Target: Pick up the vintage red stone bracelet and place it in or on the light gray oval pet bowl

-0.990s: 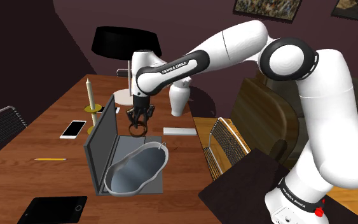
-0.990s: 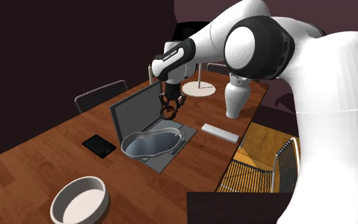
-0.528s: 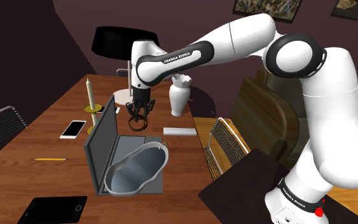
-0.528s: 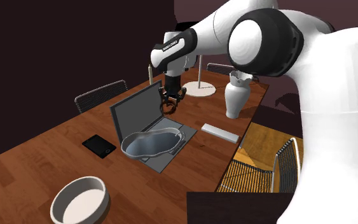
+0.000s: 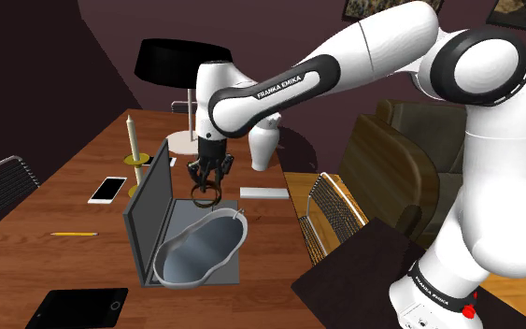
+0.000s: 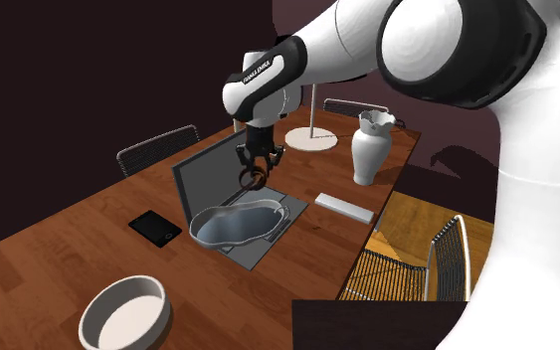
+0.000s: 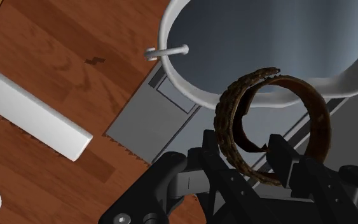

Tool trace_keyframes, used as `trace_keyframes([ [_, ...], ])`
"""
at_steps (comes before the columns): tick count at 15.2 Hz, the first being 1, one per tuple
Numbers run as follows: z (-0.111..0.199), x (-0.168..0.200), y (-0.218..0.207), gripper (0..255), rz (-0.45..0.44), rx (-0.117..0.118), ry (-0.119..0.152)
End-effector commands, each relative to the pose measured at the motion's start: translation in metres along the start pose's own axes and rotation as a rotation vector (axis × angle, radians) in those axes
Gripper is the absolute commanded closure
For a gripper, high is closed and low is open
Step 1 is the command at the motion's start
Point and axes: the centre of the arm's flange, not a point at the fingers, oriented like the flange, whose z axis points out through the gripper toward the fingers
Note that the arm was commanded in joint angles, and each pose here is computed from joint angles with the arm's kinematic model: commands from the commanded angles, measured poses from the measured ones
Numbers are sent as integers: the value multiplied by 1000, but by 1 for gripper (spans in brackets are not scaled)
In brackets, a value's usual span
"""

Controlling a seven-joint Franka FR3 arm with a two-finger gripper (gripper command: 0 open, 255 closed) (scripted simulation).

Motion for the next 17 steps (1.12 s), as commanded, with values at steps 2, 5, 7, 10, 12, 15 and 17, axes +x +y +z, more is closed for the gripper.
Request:
trace_keyframes([
  [2, -1, -40, -15, 255, 1, 0, 0],
  [5, 5, -72, -28, 255, 1, 0, 0],
  [7, 15, -71, -27, 255, 1, 0, 0],
  [10, 31, -71, -27, 255, 1, 0, 0],
  [12, 42, -71, -26, 255, 1, 0, 0],
  [15, 58, -70, -25, 255, 1, 0, 0],
  [17, 68, -70, -25, 255, 1, 0, 0],
])
